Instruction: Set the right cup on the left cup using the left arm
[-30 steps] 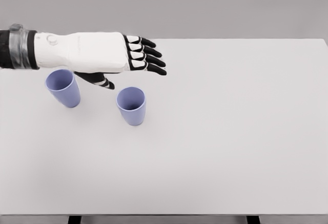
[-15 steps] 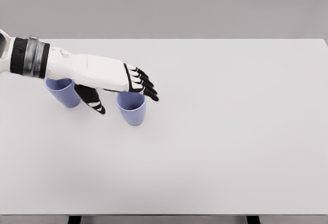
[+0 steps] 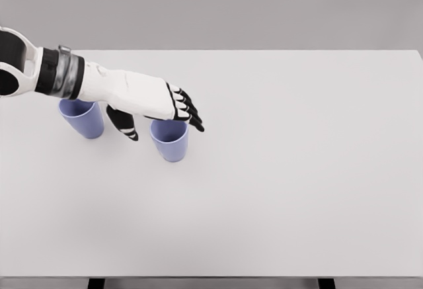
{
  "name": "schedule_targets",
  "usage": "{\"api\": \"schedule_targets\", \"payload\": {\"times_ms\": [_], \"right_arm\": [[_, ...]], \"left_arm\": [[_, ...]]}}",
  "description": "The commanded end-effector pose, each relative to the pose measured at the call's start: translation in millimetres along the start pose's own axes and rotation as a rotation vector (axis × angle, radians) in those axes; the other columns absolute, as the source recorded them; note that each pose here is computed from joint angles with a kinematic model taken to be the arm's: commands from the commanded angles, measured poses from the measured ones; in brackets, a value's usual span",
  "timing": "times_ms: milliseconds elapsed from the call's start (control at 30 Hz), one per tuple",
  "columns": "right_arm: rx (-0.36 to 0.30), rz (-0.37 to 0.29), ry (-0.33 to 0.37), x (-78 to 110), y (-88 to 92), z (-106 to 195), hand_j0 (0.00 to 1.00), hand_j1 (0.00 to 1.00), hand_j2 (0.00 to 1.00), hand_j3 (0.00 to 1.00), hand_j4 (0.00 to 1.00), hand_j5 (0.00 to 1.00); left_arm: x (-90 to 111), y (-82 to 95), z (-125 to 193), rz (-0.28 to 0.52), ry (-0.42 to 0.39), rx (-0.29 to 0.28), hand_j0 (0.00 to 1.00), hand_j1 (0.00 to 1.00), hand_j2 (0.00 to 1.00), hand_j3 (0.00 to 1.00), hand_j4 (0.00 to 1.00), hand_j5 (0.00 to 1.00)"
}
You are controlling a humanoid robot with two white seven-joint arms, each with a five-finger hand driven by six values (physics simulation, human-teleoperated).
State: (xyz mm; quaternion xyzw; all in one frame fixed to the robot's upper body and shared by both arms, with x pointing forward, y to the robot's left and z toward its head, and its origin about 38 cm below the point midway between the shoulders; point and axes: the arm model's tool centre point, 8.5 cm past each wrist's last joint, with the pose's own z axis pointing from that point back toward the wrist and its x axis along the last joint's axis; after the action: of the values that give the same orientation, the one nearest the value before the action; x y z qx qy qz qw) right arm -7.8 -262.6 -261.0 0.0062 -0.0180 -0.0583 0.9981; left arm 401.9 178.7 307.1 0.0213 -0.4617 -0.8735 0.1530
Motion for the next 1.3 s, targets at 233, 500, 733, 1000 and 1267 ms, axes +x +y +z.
{"api": "schedule_targets", "payload": {"times_ms": [233, 500, 733, 1000, 1267], "right_arm": [[0.0, 0.0, 0.0, -0.1, 0.0, 0, 1.0, 1.0, 1.0, 1.0, 1.0, 1.0], [0.0, 0.0, 0.0, -0.1, 0.0, 0, 1.0, 1.0, 1.0, 1.0, 1.0, 1.0], [0.0, 0.0, 0.0, -0.1, 0.0, 0, 1.0, 1.0, 1.0, 1.0, 1.0, 1.0], [0.0, 0.0, 0.0, -0.1, 0.0, 0, 1.0, 1.0, 1.0, 1.0, 1.0, 1.0], [0.0, 0.0, 0.0, -0.1, 0.0, 0, 1.0, 1.0, 1.0, 1.0, 1.0, 1.0]], "left_arm": [[-16, 0.9, -14, -0.006, 0.033, -0.023, 0.98, 0.98, 0.98, 0.98, 0.98, 0.98], [-21, -4.9, -19, -0.035, 0.08, -0.052, 0.98, 0.98, 0.98, 0.98, 0.98, 0.98], [-19, -6.9, -27, -0.102, 0.097, -0.079, 0.98, 0.98, 0.98, 0.98, 0.98, 0.98], [-18, -15.6, -32, -0.1, 0.088, -0.091, 0.98, 0.98, 0.98, 0.98, 0.98, 0.98], [-17, -10.0, -37, -0.099, 0.083, -0.067, 0.98, 0.98, 0.98, 0.98, 0.98, 0.98]]}}
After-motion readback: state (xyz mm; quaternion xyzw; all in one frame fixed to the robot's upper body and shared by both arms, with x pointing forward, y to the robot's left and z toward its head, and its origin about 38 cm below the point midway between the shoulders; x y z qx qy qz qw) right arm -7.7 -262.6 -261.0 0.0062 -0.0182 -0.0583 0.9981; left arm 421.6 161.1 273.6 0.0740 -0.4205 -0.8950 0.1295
